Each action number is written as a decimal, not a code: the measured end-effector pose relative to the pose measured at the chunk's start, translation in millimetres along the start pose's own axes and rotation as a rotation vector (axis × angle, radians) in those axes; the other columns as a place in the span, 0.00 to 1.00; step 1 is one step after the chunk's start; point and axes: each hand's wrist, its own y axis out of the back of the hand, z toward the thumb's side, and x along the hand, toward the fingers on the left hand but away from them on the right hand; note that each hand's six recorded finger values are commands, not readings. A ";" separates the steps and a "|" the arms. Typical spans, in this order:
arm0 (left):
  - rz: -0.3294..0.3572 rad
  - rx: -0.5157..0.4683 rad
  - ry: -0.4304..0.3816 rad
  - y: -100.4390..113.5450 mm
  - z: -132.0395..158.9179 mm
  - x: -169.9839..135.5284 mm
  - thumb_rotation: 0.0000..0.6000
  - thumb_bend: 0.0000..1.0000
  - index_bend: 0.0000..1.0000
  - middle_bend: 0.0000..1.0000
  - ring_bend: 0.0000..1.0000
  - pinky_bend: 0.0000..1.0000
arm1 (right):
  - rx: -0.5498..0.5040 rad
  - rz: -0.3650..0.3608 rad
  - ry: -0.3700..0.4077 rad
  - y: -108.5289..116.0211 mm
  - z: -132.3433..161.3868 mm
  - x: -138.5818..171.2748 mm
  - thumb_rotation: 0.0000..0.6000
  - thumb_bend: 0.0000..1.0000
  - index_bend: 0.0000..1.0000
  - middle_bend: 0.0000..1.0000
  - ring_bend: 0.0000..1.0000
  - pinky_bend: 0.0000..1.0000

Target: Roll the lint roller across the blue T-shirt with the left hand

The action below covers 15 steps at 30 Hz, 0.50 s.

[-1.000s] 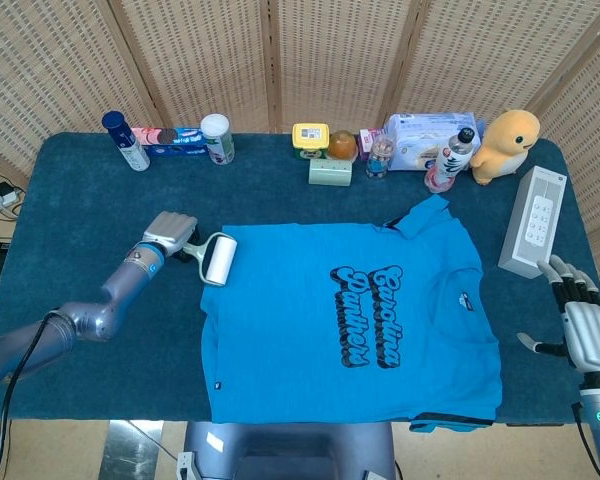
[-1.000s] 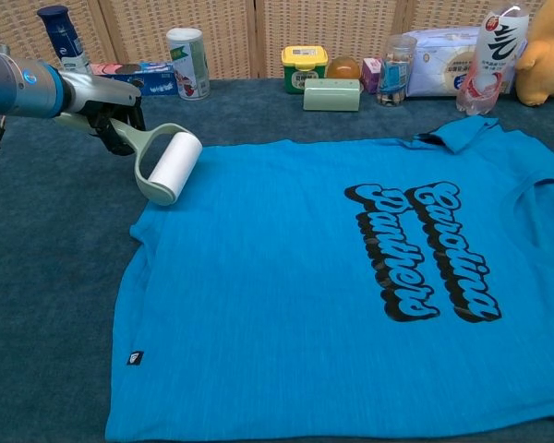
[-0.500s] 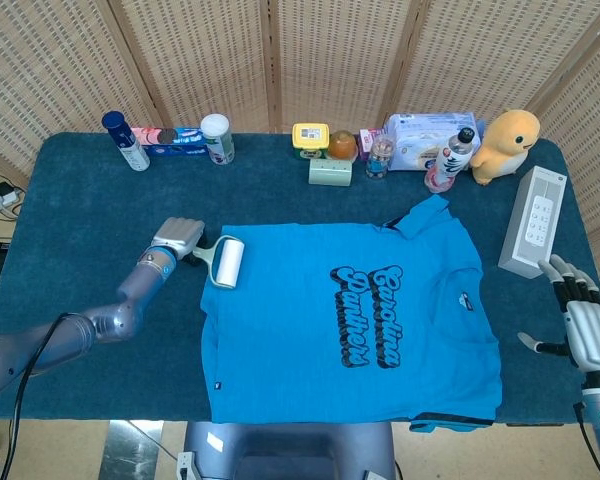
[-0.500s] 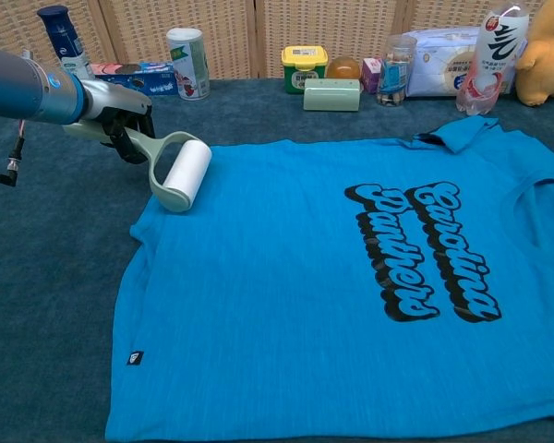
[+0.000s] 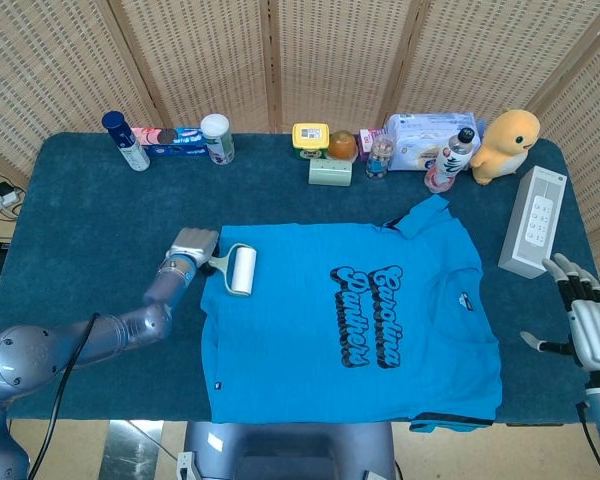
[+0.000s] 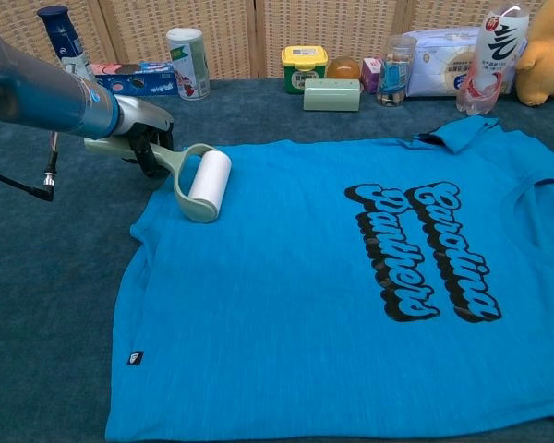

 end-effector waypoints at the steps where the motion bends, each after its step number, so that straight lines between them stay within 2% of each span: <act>1: 0.000 -0.001 -0.001 -0.5 2.4 0.2 1.00 1.00 1.00 0.96 0.83 0.97 | -0.002 -0.001 0.000 0.4 -0.1 0.0 1.00 0.00 0.07 0.00 0.00 0.00; 15: 0.014 0.004 -0.041 -0.1 51.1 6.5 1.00 1.00 1.00 0.96 0.83 0.97 | -0.028 -0.015 0.005 8.5 -1.3 2.0 1.00 0.00 0.07 0.00 0.00 0.00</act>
